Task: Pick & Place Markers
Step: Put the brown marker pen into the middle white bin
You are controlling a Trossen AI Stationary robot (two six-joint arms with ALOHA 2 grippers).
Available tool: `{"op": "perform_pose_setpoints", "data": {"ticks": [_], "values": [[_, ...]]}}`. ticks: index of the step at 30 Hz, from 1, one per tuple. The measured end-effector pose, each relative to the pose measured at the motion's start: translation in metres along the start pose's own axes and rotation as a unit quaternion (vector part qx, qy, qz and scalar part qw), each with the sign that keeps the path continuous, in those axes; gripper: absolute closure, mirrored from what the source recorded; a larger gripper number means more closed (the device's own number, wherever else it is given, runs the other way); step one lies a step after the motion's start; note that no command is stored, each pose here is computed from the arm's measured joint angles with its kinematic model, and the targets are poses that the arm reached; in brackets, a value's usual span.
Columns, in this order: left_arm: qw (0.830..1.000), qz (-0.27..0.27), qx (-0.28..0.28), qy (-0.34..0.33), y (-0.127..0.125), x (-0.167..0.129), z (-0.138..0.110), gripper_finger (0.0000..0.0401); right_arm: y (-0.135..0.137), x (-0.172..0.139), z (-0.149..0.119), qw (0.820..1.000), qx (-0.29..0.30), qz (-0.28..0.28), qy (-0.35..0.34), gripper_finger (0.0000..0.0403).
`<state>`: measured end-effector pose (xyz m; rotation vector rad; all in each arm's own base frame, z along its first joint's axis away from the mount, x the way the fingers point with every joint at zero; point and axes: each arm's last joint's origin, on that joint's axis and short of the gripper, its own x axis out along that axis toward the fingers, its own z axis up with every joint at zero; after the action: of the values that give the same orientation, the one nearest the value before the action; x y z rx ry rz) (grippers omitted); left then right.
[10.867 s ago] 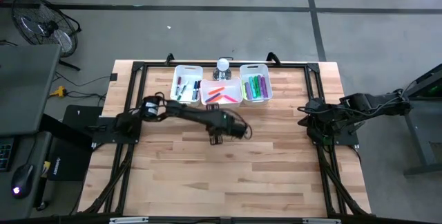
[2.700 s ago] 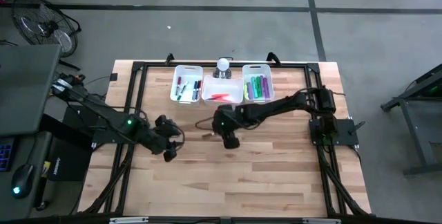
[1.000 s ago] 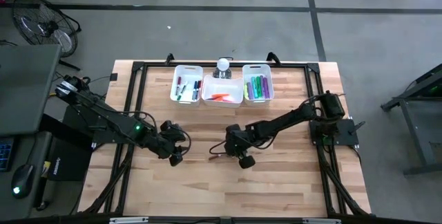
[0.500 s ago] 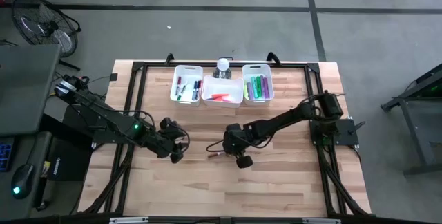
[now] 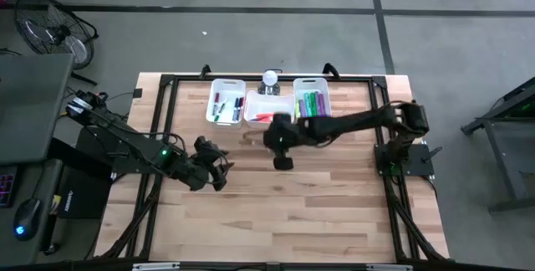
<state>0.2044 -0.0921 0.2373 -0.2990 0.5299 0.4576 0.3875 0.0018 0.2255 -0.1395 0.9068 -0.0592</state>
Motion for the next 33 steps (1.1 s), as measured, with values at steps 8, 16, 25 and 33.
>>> {"op": "perform_pose_setpoints", "data": {"ticks": [8, 16, 25, 33], "values": [[0.992, 0.058, 0.006, -0.108, -0.008, -0.011, 0.030, 0.0199, -0.035, -0.069, 0.034, 0.993, 0.035, -0.034, -0.108, 0.0388], [0.979, -0.016, -0.001, -0.203, -0.014, -0.011, 0.093, 0.0199, -0.044, -0.133, 0.056, 0.975, 0.033, -0.045, -0.215, 0.0388], [0.959, -0.040, -0.022, -0.278, 0.004, -0.003, 0.131, 0.0199, -0.049, -0.167, 0.057, 0.965, 0.024, -0.062, -0.255, 0.0388], [0.933, -0.092, -0.037, -0.347, 0.015, -0.004, 0.153, 0.0199, -0.049, -0.167, 0.057, 0.965, 0.012, -0.054, -0.257, 0.0388]]}}
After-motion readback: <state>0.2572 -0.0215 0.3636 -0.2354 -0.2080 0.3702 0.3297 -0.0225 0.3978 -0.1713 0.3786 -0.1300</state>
